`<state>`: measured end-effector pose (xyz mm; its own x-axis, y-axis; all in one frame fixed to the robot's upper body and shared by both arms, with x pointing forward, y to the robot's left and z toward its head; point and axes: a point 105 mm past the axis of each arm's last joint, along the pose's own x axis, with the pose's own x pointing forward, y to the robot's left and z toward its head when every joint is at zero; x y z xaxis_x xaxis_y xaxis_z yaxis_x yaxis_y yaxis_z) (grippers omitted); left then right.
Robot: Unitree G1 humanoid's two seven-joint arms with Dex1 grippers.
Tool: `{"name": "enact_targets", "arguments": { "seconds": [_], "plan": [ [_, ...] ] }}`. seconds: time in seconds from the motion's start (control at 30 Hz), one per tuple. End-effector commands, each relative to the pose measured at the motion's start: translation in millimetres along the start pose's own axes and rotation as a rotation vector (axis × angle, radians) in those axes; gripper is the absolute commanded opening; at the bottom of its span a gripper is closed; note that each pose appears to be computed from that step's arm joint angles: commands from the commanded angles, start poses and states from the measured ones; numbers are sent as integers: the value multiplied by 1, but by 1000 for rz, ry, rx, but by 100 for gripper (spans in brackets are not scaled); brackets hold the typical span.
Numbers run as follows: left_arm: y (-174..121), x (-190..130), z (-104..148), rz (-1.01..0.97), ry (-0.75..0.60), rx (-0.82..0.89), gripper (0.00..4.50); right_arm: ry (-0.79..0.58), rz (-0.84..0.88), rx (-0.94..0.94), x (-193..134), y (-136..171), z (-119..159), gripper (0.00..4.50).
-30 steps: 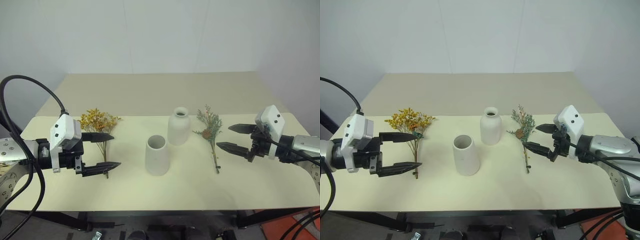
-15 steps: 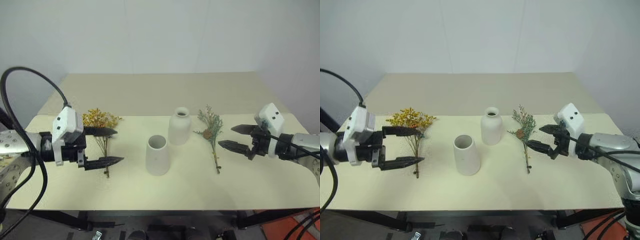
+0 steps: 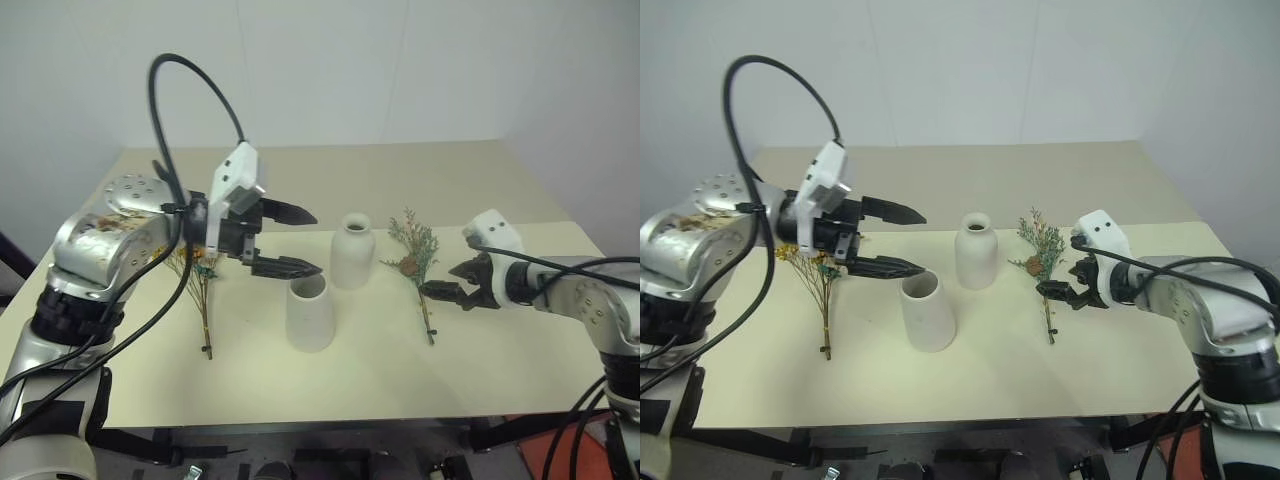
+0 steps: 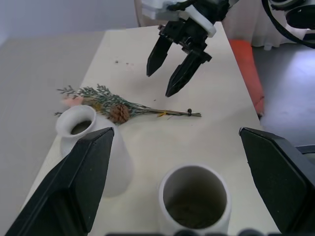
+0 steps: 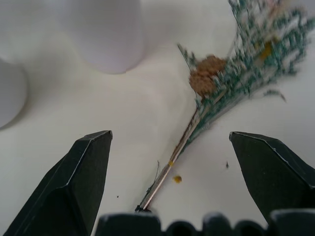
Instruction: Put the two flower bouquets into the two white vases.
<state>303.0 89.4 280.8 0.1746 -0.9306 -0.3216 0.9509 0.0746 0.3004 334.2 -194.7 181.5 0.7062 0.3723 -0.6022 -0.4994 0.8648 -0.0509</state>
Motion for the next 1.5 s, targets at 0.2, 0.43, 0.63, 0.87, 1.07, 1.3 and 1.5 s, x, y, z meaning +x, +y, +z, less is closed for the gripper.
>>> {"name": "enact_targets", "arguments": {
  "seconds": [0.2, 0.43, 0.63, 0.87, 1.07, 1.3, 1.5],
  "plan": [
    [10, 25, 19, -1, 61, -10, 446, 187, -97, 101, 20, -19, -11, 450],
    [8, 35, 26, -9, 60, -7, 446, 285, -24, 74, 41, -10, -20, 450],
    [7, 34, 24, -3, 65, -3, 446, 320, 21, 30, 55, -2, -27, 450],
    [8, 32, 23, 17, 74, 4, 450, 332, 29, 5, 64, -1, -27, 256],
    [10, 28, 21, 34, 83, 13, 450, 324, 40, -29, 62, 2, -24, 62],
    [14, 17, 21, 82, 82, 25, 450, 257, -18, 45, 48, -13, -2, 1],
    [16, -2, 11, 128, 101, -7, 450, 23, -157, 226, 22, -47, 40, 1]
  ]
}}
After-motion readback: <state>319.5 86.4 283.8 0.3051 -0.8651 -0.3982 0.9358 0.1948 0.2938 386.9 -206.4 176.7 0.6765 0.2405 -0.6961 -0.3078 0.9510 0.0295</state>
